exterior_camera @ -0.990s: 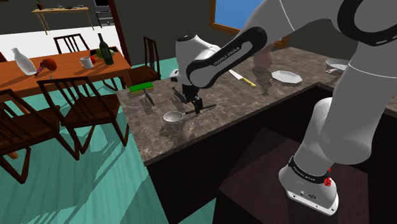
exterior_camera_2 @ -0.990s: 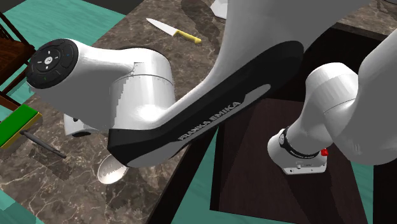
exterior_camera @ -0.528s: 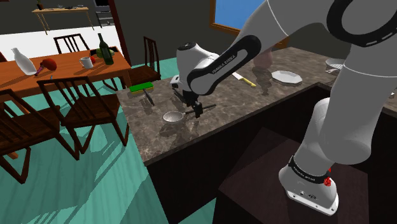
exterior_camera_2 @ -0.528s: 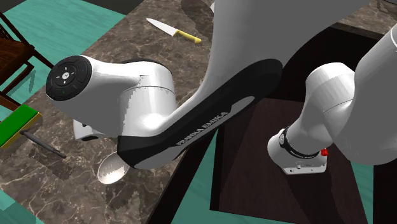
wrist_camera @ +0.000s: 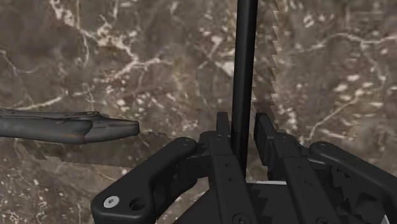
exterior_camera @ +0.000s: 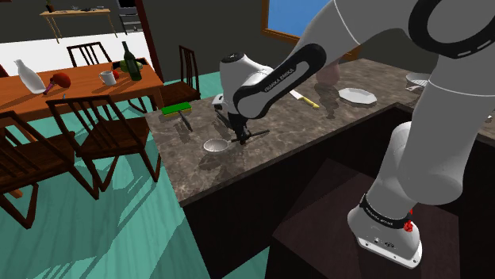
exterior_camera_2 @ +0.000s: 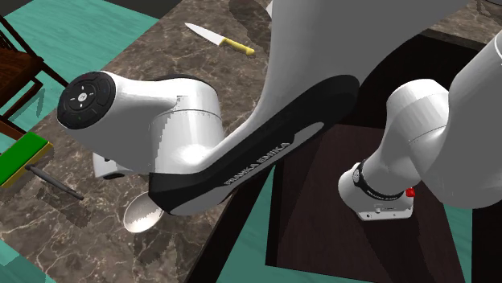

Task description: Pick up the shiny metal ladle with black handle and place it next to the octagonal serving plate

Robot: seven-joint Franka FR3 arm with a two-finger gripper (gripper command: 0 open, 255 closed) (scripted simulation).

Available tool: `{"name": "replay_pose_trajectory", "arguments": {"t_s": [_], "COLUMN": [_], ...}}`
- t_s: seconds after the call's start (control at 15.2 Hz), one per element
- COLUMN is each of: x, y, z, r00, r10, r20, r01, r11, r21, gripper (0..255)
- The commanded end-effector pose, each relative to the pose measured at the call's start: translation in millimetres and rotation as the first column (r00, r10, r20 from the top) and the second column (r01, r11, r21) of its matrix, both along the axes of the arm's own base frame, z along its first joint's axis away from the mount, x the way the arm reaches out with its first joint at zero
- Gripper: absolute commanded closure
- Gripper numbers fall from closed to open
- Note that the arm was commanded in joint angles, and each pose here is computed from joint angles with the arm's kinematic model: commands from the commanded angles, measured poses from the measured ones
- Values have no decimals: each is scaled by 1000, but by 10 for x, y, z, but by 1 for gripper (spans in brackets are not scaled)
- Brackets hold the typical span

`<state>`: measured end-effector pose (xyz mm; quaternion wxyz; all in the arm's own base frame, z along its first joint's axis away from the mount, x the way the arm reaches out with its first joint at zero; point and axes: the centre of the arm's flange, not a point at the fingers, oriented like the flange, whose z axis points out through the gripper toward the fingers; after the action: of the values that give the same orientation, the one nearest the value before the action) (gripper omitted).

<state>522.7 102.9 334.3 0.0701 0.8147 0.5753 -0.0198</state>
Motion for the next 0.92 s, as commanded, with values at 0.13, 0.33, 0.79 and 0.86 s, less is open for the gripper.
{"name": "replay_pose_trajectory", "arguments": {"t_s": [0.13,0.33,0.79,0.86], "x": [13,17,16,16], "y": [-20,-22,-20,-20], "z": [-17,-12,305,357], "r00": [1000,1000,1000,1000], "r10": [-3,-3,-3,-3], "r20": [5,5,5,5], "r01": [3,3,3,3], "r11": [1000,1000,1000,1000], "r21": [1,1,1,1], "gripper": [255,255,255,255]}}
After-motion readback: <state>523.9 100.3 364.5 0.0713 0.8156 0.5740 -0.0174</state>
